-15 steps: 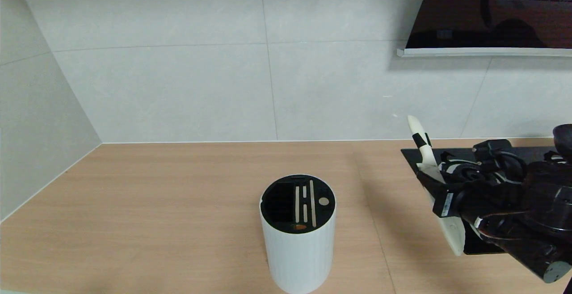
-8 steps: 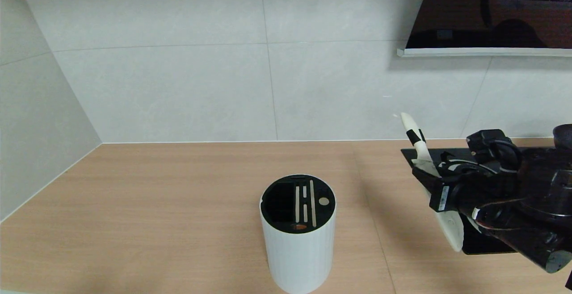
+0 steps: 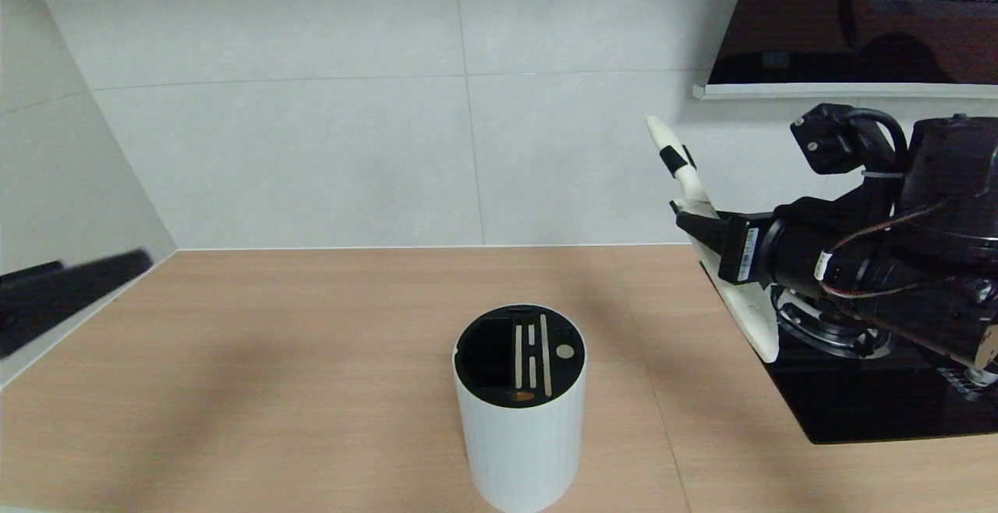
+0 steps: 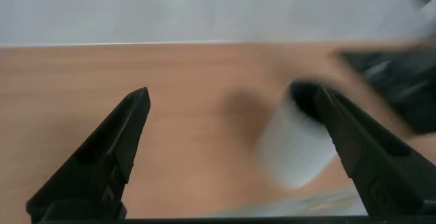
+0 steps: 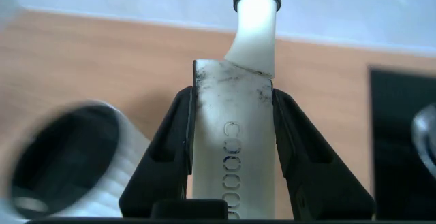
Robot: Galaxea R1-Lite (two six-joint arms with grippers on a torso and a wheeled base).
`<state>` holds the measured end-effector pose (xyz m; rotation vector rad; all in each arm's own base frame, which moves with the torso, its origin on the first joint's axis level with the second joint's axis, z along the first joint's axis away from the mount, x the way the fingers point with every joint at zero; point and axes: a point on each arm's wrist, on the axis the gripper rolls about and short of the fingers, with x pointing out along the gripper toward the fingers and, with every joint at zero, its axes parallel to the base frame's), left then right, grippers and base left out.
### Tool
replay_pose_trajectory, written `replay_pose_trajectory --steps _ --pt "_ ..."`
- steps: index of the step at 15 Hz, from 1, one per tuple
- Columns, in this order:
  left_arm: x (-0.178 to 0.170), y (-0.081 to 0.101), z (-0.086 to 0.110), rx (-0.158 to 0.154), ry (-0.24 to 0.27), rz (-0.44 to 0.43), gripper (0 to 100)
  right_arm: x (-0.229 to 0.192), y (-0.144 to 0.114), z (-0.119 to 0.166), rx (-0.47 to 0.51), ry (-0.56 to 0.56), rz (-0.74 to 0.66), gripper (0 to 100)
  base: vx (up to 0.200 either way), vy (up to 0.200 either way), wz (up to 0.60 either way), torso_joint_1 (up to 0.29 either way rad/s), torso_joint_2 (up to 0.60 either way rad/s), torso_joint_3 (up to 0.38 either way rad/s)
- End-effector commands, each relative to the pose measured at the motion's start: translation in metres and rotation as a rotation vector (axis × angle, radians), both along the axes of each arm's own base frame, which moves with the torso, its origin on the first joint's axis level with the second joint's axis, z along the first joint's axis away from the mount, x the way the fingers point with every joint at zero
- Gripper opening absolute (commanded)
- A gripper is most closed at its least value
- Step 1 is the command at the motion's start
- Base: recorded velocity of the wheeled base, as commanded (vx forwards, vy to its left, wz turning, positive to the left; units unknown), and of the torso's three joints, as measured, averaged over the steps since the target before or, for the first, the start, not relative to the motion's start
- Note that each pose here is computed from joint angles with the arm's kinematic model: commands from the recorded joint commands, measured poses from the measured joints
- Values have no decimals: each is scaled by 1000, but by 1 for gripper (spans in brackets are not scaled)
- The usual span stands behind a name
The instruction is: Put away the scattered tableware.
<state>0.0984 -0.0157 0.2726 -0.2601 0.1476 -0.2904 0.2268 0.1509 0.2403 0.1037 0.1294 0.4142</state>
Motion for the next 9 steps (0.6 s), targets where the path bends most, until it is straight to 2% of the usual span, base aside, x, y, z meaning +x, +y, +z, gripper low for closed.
replay_pose_trajectory --steps 1,2,3,4,5,7,8,9 --pt "60 -26 -1 -86 120 -120 100 -10 16 14 44 -27 68 0 0 0 0 0 0 0" --pt "64 -31 -3 -96 130 -151 100 -15 21 14 64 -18 94 0 0 0 0 0 0 0" --pt "71 -40 -7 -117 166 -194 100 -20 24 10 78 -3 117 0 0 0 0 0 0 0" --pt "75 -51 -10 -161 199 -241 100 -22 26 7 76 3 125 0 0 0 0 0 0 0" --pt "81 -64 -11 -225 221 -280 100 -24 29 7 76 3 135 0 0 0 0 0 0 0" --pt "89 -79 -10 -356 224 -321 100 -29 34 4 70 13 160 0 0 0 0 0 0 0" --pt "93 -82 -6 -440 214 -328 100 -35 41 4 72 15 188 0 0 0 0 0 0 0" --pt "94 -83 -5 -482 221 -348 100 -39 45 4 72 16 209 0 0 0 0 0 0 0"
